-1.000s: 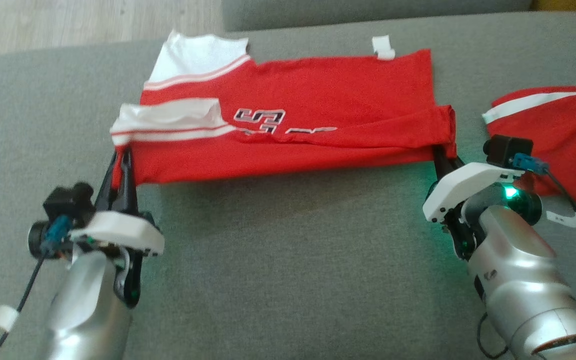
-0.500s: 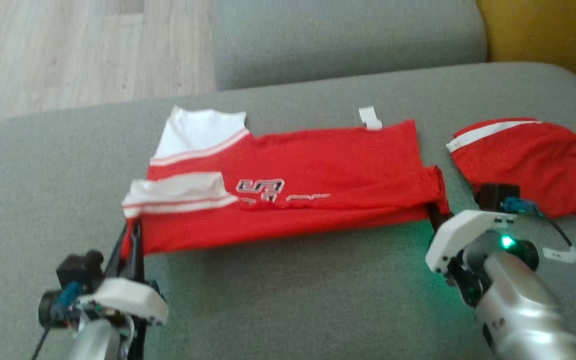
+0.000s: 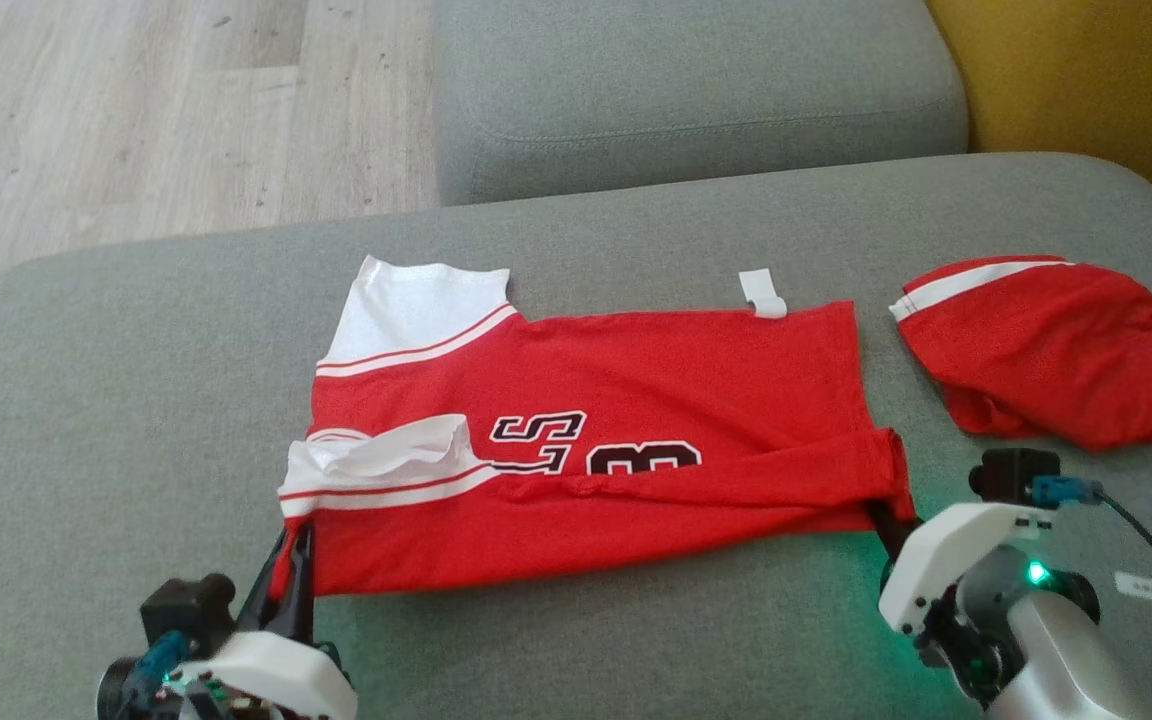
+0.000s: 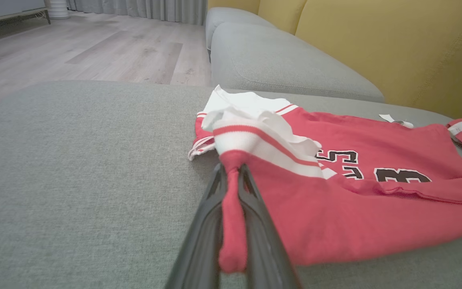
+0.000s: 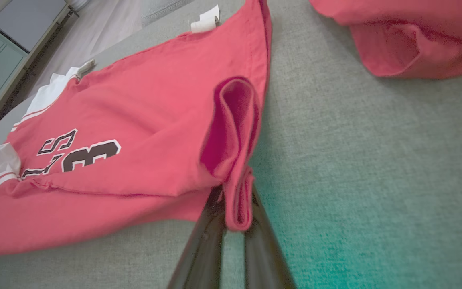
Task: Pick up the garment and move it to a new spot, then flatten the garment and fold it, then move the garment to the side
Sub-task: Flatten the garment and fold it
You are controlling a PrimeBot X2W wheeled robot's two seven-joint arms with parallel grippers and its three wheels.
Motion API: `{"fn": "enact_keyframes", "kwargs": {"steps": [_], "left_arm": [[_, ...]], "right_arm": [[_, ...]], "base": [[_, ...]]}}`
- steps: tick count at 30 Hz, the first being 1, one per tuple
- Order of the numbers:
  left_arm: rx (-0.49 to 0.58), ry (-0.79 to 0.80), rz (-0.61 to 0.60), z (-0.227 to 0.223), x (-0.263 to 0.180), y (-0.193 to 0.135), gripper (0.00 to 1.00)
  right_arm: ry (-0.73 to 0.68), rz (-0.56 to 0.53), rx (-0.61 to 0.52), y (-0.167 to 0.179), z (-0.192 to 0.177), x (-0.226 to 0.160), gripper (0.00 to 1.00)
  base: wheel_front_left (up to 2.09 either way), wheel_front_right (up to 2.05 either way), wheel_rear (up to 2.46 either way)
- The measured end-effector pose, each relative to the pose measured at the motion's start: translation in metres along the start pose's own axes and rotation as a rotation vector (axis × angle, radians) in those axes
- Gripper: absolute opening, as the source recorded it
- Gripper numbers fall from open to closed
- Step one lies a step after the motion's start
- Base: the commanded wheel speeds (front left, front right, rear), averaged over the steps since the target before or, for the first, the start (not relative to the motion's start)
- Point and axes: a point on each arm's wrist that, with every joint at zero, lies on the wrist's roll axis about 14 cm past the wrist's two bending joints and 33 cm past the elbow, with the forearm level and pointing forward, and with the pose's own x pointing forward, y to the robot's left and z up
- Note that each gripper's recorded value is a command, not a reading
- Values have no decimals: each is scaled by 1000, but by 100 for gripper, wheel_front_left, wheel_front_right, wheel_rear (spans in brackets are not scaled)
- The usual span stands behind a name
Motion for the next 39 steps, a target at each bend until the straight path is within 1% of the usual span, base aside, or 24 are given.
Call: {"fn": "enact_keyframes", "kwargs": {"steps": [4, 9, 10, 11, 12, 13, 14, 18, 22, 29, 32, 36, 39], "left_arm": [[6, 18, 7, -3, 0, 2, 0], [21, 62, 3, -13, 0, 4, 0], [22, 67, -1, -14, 0, 3, 7], [23, 74, -4, -17, 1, 2, 34], [23, 80, -4, -18, 1, 2, 49], [23, 76, -3, -19, 2, 2, 81], [23, 68, -3, -18, 3, 2, 100], [31, 19, 11, -11, 10, 5, 100], [32, -93, 8, 20, 28, 5, 100], [56, -271, -80, 80, 62, -16, 100], [69, -314, -119, 102, 80, -24, 100], [113, -303, -172, 125, 113, -32, 100], [181, -205, -210, 123, 142, -34, 100]], "right_arm": [[17, -8, 6, -3, -7, -4, 0], [17, -24, 10, -7, -5, -7, 0], [12, -27, 12, -7, -4, -8, 30], [3, -30, 12, -7, -3, -8, 100], [-8, -34, 12, -7, -1, -8, 100], [-16, -33, 8, -6, 1, -8, 100], [-29, -31, 6, -5, 4, -8, 100], [-118, -18, 14, 1, 25, -9, 100], [-204, -25, 31, -2, 48, -11, 100], [-433, -41, 4, -8, 122, -18, 100], [-508, -50, -11, -10, 149, -18, 100], [-543, -58, -26, -13, 166, -12, 100], [-543, -58, -42, -14, 172, -3, 100]], "base": [[0, 0, 0], [0, 0, 0], [0, 0, 0], [0, 0, 0], [0, 0, 0], [0, 0, 0], [0, 0, 0], [0, 0, 0], [0, 0, 0], [0, 0, 0], [0, 0, 0], [0, 0, 0], [0, 0, 0]]}}
